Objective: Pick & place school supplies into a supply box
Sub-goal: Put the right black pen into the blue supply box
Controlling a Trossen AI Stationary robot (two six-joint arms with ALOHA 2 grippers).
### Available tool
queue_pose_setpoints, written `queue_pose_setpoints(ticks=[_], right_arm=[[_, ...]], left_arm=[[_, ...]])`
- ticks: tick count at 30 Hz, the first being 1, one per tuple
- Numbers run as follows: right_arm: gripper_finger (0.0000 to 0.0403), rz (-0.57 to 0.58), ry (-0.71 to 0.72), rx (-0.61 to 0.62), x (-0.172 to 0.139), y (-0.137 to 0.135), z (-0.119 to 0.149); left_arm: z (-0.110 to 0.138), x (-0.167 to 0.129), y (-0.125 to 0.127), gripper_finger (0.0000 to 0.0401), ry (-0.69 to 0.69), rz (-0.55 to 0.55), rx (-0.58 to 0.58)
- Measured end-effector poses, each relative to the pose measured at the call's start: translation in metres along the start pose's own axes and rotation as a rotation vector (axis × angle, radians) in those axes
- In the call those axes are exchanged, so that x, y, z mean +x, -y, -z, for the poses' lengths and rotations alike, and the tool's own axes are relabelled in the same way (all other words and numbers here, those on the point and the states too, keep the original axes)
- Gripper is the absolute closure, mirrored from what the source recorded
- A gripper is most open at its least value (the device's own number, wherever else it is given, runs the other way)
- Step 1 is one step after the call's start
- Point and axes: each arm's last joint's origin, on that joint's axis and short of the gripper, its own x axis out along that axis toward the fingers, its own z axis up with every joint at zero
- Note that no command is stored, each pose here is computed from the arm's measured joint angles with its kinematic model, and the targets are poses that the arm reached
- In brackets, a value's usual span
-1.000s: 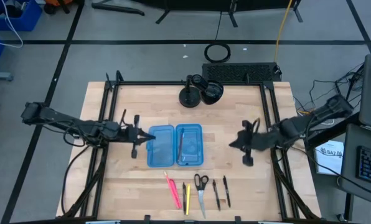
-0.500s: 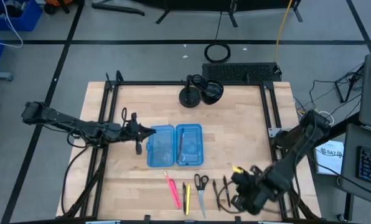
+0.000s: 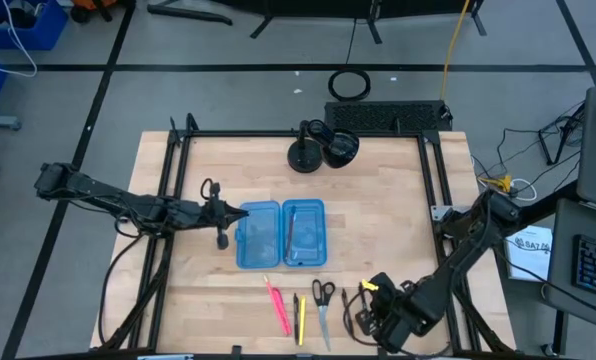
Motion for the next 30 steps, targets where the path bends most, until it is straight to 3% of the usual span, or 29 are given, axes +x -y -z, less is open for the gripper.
queue_pose_setpoints(ticks=[6, 13, 17, 24, 30], right_arm=[[0.0370, -0.002, -0.038, 0.141, 0.020, 0.001, -0.013], [0.0269, -0.085, -0.117, 0.162, 0.027, -0.009, -0.017], [0.0225, -0.127, -0.143, 0.239, 0.025, -0.012, -0.012], [0.0212, -0.102, -0.161, 0.344, 0.022, -0.006, 0.003], [0.0217, 0.032, -0.253, 0.326, 0.045, -0.008, 0.005]], left_arm=[[-0.001, 0.000, 0.000, 0.0372, 0.008, -0.005, 0.098], [-0.003, 0.001, -0.002, 0.0395, 0.028, -0.019, 0.158], [-0.003, 0.002, -0.005, 0.0393, 0.024, -0.036, 0.155], [-0.003, 0.003, -0.010, 0.0370, 0.011, -0.064, 0.148], [-0.002, 0.003, -0.011, 0.0379, 0.003, -0.061, 0.144]])
